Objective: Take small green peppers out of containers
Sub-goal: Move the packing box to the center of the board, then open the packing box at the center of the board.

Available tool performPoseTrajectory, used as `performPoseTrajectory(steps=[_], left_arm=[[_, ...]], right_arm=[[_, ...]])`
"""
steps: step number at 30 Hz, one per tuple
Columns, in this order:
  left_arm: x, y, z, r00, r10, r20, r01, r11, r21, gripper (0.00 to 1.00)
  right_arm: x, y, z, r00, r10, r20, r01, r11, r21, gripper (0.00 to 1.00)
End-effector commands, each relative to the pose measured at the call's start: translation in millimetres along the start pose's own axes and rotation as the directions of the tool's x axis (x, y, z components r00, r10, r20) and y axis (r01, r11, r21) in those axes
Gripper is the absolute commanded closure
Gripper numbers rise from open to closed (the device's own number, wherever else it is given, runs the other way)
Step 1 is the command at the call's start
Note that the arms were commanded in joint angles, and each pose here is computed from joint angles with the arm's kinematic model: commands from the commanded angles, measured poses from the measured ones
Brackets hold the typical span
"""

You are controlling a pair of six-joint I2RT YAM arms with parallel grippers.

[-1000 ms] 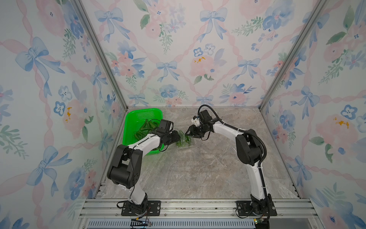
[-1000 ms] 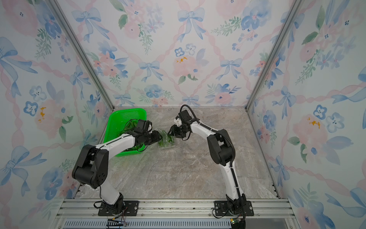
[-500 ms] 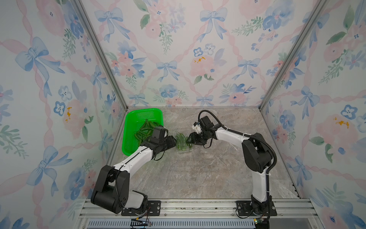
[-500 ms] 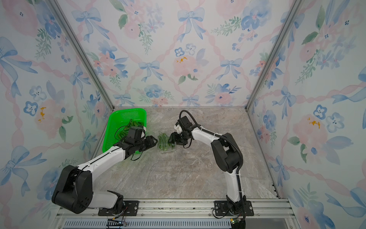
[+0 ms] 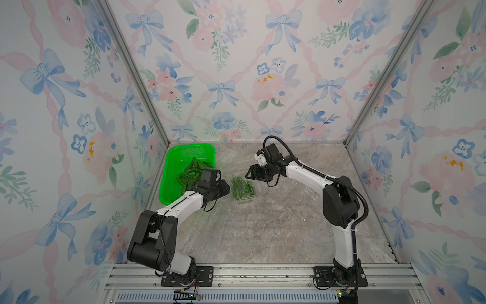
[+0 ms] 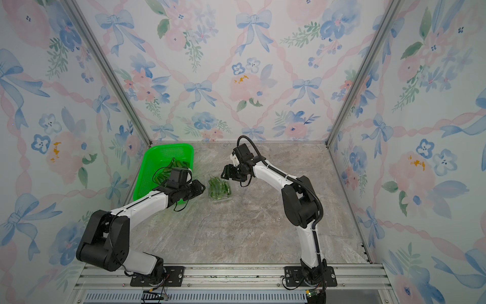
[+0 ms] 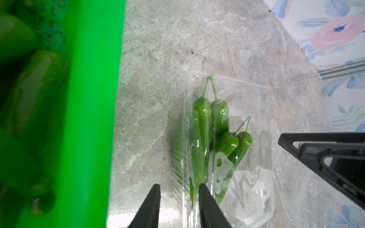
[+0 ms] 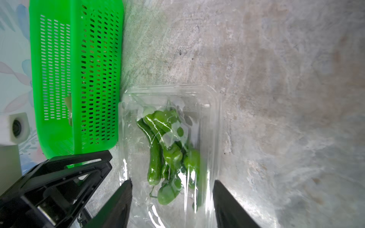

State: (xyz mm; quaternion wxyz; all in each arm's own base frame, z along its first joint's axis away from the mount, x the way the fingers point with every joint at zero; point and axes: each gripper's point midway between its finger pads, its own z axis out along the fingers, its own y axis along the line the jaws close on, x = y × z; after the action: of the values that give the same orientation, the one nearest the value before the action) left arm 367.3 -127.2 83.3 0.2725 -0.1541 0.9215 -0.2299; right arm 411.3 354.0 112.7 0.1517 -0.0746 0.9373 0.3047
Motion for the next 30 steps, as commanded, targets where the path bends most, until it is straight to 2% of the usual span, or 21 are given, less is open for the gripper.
performPoseTrajectory(steps=[1,7,14,30], left_arm=[[-1,22,10,0.999,0.004,-0.039,-0.005,1.000,-0.028,0.66],[-17,23,6,1.000,0.015,-0.025,-0.015,1.000,0.004,0.64],[-12,14,19,0.997,0.013,-0.074,-0.010,0.999,0.049,0.65],[-12,2,28,0.996,0.010,-0.083,0.000,0.993,0.116,0.66]], right_arm=[[7,-14,10,0.998,0.041,-0.044,-0.038,0.997,0.070,0.35],[0,-15,11,0.998,0.052,-0.040,-0.049,0.995,0.090,0.35],[-5,-11,13,0.997,0.060,-0.054,-0.055,0.995,0.085,0.35],[-2,-6,24,0.994,0.085,-0.075,-0.083,0.996,0.033,0.35]])
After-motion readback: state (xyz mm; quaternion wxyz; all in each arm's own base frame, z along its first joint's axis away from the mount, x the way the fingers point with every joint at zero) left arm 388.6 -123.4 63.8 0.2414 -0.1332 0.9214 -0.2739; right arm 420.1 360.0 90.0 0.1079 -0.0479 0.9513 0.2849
